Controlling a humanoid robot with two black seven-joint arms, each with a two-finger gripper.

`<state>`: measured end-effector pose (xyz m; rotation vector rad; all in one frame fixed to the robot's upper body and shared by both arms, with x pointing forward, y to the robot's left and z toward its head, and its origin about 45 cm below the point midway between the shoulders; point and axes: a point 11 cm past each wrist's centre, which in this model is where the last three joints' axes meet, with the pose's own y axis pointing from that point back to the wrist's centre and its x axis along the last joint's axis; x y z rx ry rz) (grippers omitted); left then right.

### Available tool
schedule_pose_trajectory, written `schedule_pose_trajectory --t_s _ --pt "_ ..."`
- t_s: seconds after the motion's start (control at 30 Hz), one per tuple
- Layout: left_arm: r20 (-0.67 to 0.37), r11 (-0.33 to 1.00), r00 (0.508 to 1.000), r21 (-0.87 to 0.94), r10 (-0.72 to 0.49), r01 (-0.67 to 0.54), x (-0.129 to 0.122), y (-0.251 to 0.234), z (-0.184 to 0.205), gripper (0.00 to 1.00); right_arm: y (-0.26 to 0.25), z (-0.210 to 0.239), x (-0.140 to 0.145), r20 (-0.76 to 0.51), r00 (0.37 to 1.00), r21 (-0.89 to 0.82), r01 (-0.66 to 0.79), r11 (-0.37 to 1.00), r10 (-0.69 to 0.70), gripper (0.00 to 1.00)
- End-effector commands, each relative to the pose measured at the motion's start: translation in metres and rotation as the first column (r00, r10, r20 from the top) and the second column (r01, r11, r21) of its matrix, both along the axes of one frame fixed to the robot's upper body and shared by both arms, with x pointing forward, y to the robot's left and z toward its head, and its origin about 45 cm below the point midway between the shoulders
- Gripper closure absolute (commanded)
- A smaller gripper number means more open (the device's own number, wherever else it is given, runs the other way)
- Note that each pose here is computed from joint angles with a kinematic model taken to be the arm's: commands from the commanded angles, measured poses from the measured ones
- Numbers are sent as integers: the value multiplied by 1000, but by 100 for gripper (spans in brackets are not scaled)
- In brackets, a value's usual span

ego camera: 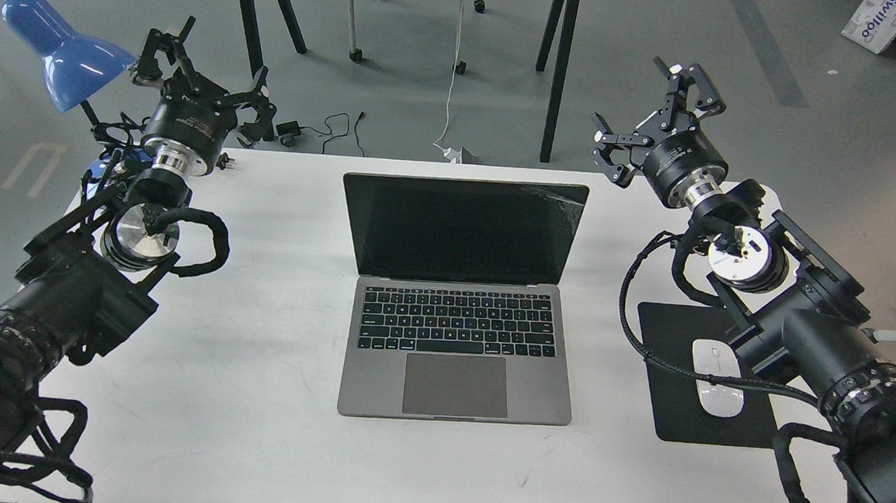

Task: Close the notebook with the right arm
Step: 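Raise the right gripper and move it toward the laptop screen's top edge, then bring the right gripper over the top edge of the laptop screen, then push the laptop screen down toward the keyboard with the right gripper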

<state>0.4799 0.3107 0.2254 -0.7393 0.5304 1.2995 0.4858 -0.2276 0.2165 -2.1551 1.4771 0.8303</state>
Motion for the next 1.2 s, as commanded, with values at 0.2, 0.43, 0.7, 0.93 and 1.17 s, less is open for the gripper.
schedule_pose_trajectory --t_s 0.2,0.43,0.7,0.93,1.17 --pt "0 1000 1000 -1 -1 1 0 0 0 0 46 -11 -27 -25 977 -77 -212 974 211 0" --pt "0 1000 1000 1 -2 2 0 -1 0 0 41 -33 -67 -70 951 -119 -308 944 301 0" --pt "0 1000 1000 0 2 -2 0 1 0 0 30 -71 -116 -176 907 -175 -412 894 384 0" --pt "0 1000 1000 0 0 0 0 0 0 0 27 -105 -141 -256 868 -275 -488 828 426 0" --pt "0 1000 1000 -1 1 -1 0 0 0 0 24 -139 -166 -340 822 -370 -564 738 457 0"
